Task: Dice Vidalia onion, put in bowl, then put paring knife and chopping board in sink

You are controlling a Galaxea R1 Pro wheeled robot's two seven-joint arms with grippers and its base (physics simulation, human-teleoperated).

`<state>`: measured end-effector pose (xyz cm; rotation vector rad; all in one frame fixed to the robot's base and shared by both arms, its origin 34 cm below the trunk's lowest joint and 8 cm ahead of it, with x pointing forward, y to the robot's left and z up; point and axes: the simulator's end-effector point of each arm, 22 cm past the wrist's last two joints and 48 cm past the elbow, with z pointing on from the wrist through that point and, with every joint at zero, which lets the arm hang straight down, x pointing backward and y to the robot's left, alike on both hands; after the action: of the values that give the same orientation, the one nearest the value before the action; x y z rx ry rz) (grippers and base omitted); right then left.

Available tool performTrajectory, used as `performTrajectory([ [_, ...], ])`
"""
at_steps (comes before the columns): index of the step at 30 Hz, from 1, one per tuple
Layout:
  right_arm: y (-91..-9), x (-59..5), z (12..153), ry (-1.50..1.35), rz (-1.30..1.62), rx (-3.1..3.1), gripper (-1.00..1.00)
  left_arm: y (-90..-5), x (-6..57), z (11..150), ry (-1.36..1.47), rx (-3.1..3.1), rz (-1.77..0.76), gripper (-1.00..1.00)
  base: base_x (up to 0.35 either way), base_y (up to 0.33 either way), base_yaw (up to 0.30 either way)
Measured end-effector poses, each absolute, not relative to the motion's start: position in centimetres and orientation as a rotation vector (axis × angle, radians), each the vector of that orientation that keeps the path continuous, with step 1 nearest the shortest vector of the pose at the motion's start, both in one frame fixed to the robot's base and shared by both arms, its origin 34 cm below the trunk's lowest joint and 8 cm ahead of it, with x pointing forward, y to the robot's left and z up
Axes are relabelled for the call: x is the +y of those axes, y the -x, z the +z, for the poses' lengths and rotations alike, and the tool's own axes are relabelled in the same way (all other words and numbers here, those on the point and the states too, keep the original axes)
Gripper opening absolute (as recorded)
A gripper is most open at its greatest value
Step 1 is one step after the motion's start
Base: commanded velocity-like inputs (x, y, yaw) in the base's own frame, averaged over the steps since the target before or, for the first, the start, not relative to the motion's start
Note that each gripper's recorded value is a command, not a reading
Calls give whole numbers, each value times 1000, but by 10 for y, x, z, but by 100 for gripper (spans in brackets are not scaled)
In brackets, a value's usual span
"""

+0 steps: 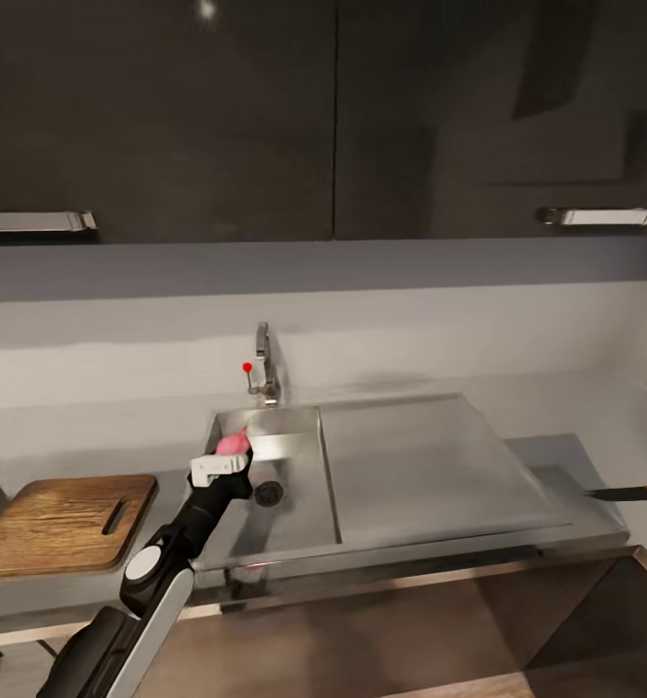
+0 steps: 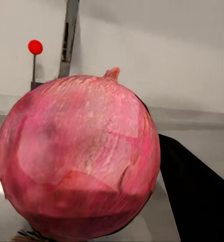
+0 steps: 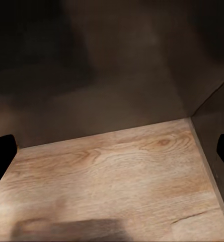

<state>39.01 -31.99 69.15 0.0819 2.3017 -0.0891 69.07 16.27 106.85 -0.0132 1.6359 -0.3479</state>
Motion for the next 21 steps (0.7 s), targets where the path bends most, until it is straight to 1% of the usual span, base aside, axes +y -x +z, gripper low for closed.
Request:
performTrajectory([
  [15, -390, -320, 691, -80, -89, 2300, 100, -690, 161, 1067, 6, 1639, -354, -100, -4, 313, 0],
  [21, -390, -320, 691, -80, -89, 2300, 100, -690, 159, 1067, 5, 1639, -356, -100, -151, 288, 0],
])
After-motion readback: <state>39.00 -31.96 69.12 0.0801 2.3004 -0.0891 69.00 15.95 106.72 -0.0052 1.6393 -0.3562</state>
